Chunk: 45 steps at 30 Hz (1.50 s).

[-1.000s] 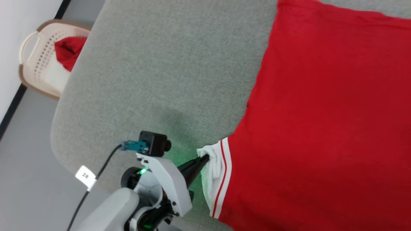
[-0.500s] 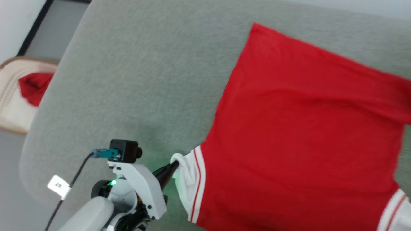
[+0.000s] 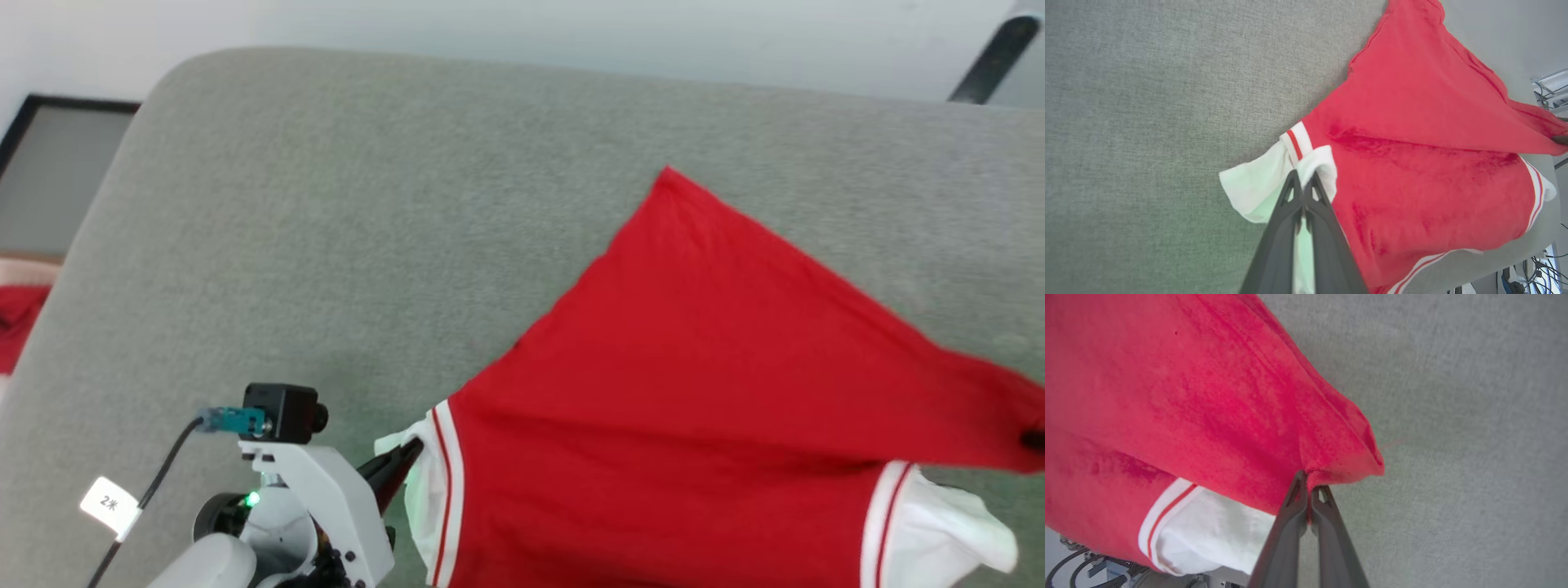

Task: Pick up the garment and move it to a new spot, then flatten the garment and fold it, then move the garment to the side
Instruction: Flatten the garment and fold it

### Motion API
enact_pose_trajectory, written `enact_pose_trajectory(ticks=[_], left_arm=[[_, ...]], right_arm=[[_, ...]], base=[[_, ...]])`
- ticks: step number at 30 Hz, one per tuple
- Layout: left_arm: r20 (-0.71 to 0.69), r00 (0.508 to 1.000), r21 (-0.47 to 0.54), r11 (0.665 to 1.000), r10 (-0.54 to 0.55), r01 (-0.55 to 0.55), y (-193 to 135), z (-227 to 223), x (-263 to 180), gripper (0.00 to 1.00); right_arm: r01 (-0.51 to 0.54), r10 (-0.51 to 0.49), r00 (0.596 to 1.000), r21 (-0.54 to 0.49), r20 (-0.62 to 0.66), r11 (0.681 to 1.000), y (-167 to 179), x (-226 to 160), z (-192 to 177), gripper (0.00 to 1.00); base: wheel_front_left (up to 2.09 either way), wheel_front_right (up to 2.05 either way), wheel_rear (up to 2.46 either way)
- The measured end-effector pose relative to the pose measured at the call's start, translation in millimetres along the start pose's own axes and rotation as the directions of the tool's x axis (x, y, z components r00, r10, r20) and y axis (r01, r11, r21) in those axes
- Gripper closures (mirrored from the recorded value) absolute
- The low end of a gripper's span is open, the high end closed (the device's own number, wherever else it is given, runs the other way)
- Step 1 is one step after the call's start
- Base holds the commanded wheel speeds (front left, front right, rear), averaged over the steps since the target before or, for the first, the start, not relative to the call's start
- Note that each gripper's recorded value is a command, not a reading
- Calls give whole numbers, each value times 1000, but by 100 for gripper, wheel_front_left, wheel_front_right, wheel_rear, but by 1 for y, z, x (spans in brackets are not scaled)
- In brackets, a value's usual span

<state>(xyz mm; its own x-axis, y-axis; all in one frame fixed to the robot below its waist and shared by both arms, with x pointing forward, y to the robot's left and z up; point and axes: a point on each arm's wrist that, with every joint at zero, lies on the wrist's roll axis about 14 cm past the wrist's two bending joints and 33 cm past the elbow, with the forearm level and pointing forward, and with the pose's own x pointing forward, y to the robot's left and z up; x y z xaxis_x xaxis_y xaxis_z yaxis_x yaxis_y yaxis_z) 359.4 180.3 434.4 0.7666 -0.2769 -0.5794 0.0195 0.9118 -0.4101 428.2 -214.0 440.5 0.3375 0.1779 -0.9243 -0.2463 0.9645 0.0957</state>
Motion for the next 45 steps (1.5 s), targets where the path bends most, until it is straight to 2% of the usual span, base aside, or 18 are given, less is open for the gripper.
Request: enact_pose_trajectory(ticks=[5,11,17,18,19,29,33,38,42,45], left_arm=[[-5,999,20,999,-36,36,-13,2,2,100],[-6,998,32,998,-61,61,-22,4,5,100],[-17,997,36,997,-69,70,-26,4,6,100],[-17,997,37,997,-71,71,-26,4,6,100],[-18,997,38,997,-71,72,-26,4,6,100],[-21,997,40,996,-77,78,-29,4,6,100],[-17,997,40,996,-78,79,-29,4,5,100],[-11,997,38,996,-79,79,-30,4,2,100],[-8,997,32,997,-77,77,-30,1,-3,100],[-6,997,26,997,-75,76,-30,0,-6,100]], right_arm=[[-5,4,1000,83,12,997,-5,-11,-37,100],[-21,21,1000,159,3,987,1,-6,-73,100],[-11,9,1000,187,14,982,0,-2,-83,100],[-10,6,1000,183,21,983,0,-3,-82,58],[-9,3,999,178,33,984,0,-3,-80,0],[-5,-8,996,140,90,990,1,-10,-73,0],[-18,-4,978,108,207,994,8,-22,-51,0],[-32,26,892,6,451,999,27,-52,8,0],[-23,84,817,-113,571,993,50,-70,50,0],[-4,130,745,-190,654,982,68,-85,85,0]], base=[[0,0,0],[0,0,0],[0,0,0],[0,0,0],[0,0,0],[0,0,0],[0,0,0],[0,0,0],[0,0,0],[0,0,0]])
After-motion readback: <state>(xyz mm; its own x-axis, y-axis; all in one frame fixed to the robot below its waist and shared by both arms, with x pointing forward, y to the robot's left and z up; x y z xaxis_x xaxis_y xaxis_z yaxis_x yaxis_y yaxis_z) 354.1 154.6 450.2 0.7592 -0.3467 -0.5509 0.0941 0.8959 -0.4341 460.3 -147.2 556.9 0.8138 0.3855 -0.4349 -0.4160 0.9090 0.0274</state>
